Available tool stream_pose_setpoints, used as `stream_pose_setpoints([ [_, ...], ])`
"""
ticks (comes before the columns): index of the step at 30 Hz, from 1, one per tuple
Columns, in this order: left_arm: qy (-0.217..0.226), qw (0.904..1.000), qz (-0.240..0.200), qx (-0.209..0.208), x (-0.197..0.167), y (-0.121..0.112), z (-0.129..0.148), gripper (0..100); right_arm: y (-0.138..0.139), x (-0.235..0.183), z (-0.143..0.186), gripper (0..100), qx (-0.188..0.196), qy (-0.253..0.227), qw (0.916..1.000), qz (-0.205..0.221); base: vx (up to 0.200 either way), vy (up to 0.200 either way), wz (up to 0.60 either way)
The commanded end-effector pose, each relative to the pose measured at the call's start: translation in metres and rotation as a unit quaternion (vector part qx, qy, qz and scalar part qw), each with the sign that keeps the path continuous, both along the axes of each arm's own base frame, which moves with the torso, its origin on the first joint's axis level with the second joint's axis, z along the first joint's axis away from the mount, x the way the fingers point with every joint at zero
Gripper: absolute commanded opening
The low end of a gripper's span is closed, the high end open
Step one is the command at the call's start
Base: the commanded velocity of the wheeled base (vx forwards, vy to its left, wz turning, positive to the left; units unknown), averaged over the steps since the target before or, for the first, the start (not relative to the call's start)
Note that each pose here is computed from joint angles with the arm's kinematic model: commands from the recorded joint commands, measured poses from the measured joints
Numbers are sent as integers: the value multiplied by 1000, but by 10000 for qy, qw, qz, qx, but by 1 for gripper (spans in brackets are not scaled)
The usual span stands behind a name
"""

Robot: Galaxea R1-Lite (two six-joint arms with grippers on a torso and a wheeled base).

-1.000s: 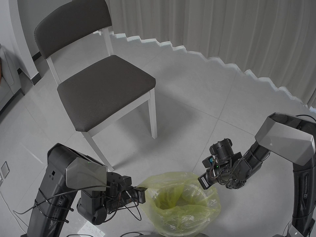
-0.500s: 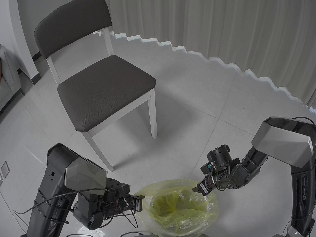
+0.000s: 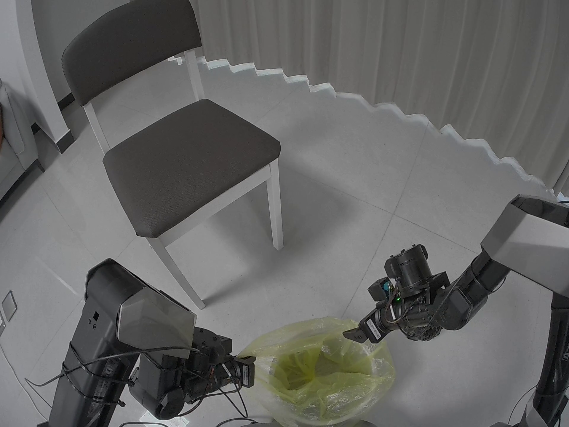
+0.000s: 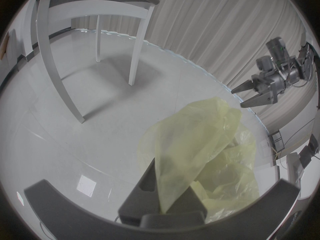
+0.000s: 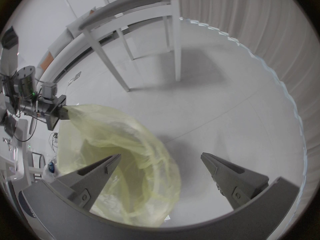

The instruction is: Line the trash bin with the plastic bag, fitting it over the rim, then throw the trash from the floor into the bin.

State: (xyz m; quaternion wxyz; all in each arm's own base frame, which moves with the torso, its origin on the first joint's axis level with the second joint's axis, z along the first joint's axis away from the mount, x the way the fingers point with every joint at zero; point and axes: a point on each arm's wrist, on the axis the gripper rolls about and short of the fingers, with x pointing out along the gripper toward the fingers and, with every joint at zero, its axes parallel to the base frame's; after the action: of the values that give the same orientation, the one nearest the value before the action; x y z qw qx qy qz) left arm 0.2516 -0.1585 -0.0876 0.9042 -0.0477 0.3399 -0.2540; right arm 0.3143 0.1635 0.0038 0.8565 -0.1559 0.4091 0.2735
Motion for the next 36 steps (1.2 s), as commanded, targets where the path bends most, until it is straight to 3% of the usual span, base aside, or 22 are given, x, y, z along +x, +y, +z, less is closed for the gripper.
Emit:
stream_pose_setpoints([
  [1, -3, 9999, -62, 160, -13, 2, 7, 0, 19, -30, 9, 100, -16, 13, 9990, 452, 0, 0, 0],
  [3, -4, 9999, -57, 161, -12, 2, 6, 0, 25, -33, 9, 100, -12, 25, 9985, 548, 0, 0, 0],
  [4, 13, 9998, -53, 165, -11, 2, 3, 100, 28, -35, 7, 100, -21, 48, 9983, 580, 0, 0, 0],
  [10, -122, 9999, -13, 51, -3, -1, 5, 100, 33, -45, 1, 100, -122, 182, 9970, 740, 0, 0, 0],
  [20, 35, 9997, 215, 139, -18, 22, 26, 100, 45, -89, -20, 100, -398, 618, 9888, 1297, 0, 0, 0],
  [30, -190, 9988, 441, -32, -27, 42, 63, 100, 69, -102, -54, 100, -389, 571, 9830, 1701, 0, 0, 0],
  [36, -242, 9986, 471, -49, -27, 42, 66, 100, 83, -117, -62, 100, -459, 596, 9768, 2004, 0, 0, 0],
])
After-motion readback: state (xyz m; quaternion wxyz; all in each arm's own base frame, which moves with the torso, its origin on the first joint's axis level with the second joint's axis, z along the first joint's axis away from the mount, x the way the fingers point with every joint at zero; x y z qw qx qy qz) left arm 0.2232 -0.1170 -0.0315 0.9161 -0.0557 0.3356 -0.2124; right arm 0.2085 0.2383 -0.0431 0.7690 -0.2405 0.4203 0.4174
